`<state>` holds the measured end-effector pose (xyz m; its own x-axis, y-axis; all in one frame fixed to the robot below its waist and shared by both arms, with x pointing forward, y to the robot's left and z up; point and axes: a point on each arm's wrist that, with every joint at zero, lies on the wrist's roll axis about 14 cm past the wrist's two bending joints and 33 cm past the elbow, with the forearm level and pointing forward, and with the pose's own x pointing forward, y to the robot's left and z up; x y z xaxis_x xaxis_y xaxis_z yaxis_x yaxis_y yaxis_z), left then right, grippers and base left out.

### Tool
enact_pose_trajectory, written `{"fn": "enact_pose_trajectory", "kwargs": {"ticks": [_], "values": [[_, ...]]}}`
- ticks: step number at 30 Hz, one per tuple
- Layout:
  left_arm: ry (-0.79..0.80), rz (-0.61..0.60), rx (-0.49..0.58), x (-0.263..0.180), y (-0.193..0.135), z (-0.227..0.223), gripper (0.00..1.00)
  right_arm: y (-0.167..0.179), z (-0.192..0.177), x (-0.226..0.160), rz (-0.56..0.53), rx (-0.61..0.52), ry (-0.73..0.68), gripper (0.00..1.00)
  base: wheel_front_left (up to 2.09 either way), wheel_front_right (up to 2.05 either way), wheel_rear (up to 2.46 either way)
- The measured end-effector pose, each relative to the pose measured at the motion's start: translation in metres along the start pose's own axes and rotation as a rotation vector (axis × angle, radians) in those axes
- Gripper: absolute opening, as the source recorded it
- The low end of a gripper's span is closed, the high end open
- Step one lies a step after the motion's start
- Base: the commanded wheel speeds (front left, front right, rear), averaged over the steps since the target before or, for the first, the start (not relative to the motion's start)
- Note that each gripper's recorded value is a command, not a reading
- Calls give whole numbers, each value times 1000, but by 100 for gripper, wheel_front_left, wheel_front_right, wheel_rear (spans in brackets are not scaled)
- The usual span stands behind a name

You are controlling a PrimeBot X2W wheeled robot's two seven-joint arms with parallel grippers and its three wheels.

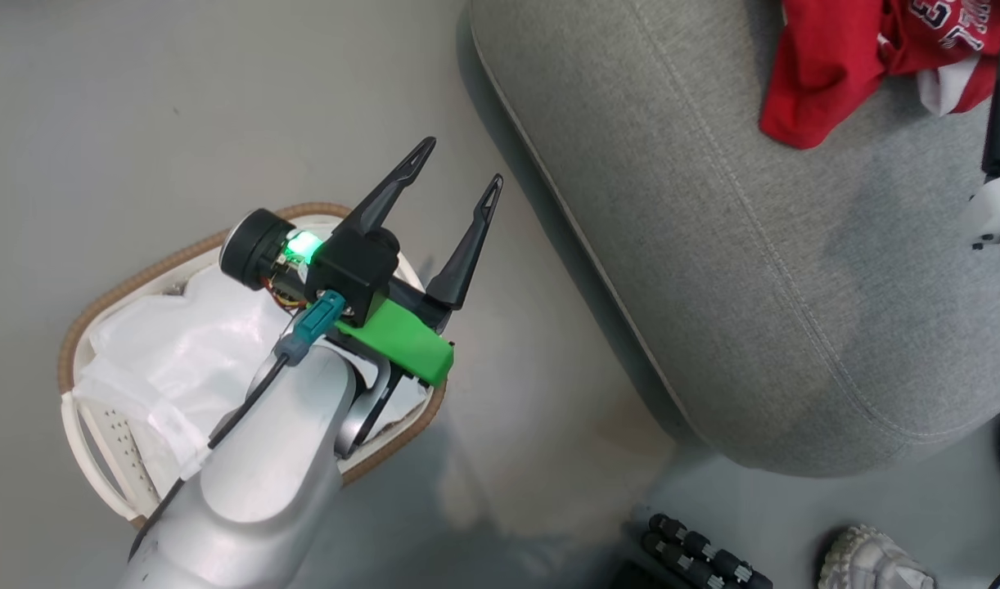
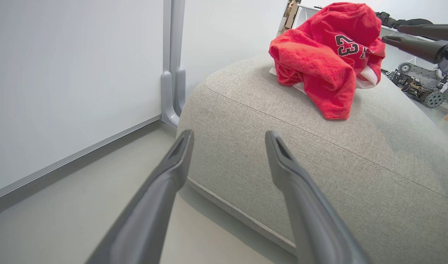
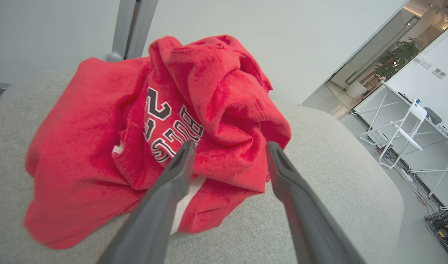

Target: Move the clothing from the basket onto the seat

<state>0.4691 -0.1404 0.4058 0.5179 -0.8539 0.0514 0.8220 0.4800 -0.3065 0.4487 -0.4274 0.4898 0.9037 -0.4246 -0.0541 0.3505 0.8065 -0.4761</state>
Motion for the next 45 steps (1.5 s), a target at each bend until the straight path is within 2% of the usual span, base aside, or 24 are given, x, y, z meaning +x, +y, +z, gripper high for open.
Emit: {"fn": "enact_pose_trajectory", "kwargs": {"ticks": [9, 19, 33, 45], "values": [[-37, 98, 23, -18, 3, 33, 100, 12, 46, -22, 52, 81, -137, 100, 0, 0, 0], [-56, 259, 68, -62, 20, 60, 100, 59, 83, -43, 179, 219, -235, 100, 0, 0, 0], [-56, 607, 93, -170, 63, 75, 100, 153, 111, -77, 415, 377, -268, 100, 0, 0, 0], [-65, 840, 94, -265, 58, 75, 100, 184, 114, -126, 506, 470, -244, 100, 0, 0, 0]]}}
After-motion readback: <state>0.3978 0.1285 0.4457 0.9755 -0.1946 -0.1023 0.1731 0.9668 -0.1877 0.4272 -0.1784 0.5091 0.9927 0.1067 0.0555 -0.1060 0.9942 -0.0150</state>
